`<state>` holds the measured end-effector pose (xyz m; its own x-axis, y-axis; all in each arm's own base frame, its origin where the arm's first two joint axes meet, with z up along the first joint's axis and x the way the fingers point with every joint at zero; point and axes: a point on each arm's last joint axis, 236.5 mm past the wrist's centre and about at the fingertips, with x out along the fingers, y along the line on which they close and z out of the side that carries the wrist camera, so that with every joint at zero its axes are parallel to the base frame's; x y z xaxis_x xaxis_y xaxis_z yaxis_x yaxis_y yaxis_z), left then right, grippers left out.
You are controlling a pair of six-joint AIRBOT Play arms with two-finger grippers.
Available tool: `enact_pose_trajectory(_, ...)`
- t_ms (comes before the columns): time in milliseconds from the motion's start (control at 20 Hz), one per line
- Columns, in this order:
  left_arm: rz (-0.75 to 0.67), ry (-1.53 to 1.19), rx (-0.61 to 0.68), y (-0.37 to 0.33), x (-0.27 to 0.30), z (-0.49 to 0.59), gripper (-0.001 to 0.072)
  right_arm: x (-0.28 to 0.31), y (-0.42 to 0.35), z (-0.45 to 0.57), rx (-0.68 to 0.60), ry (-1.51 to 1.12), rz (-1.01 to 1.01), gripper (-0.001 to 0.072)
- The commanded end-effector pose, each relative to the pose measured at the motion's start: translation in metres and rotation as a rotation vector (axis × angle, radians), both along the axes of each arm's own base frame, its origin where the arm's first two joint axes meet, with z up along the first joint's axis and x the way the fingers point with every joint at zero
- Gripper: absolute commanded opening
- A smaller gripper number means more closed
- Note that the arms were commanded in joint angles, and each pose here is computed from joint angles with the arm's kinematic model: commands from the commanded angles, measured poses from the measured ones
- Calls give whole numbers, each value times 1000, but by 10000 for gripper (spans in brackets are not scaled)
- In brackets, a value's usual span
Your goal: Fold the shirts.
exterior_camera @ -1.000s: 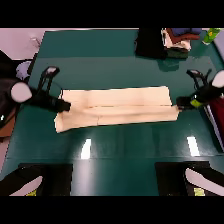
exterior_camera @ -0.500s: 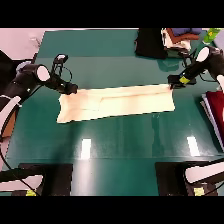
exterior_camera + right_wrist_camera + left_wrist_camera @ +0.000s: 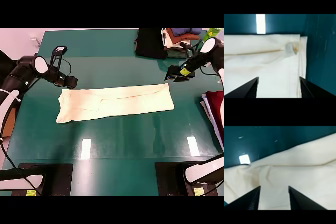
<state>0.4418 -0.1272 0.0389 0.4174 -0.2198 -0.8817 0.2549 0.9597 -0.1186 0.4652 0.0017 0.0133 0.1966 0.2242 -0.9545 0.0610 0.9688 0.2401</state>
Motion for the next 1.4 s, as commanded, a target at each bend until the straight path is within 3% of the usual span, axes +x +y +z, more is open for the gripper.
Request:
enact_pose_trajectory(0, -10, 52, -57, -13, -11, 8, 425, -30, -20, -20, 21, 86, -40, 593)
enact_pose_trajectory(100, -10, 70, -109, -24, -15, 9, 424, -49, -27, -46, 36, 153, -70, 593)
enact_pose_trajectory(150, -10, 76, -129, -28, -16, 9, 334, -55, -26, -58, 44, 175, -79, 592)
enact_pose_trajectory(200, -13, 79, -143, -31, -16, 9, 100, -59, -23, -68, 49, 185, -85, 592)
enact_pose_trajectory(250, -15, 75, -148, -34, -16, 9, 25, -62, -20, -76, 50, 189, -84, 591)
enact_pose_trajectory(450, -47, 49, -158, -52, -16, 12, 24, -55, 7, -94, 79, 147, -78, 587)
enact_pose_trajectory(550, -73, 36, -161, -67, -16, 11, 24, -48, 12, -94, 70, 118, -70, 513)
enact_pose_trajectory(600, -87, 35, -166, -77, -18, 9, 24, -46, 14, -94, 68, 112, -65, 426)
enact_pose_trajectory(750, -117, 24, -191, -113, -18, -1, 23, -47, 17, -94, 63, 103, -16, 33)
enact_pose_trajectory(1350, -261, 143, -274, -254, -37, -92, 22, -34, 48, 73, 43, -198, 102, 19)
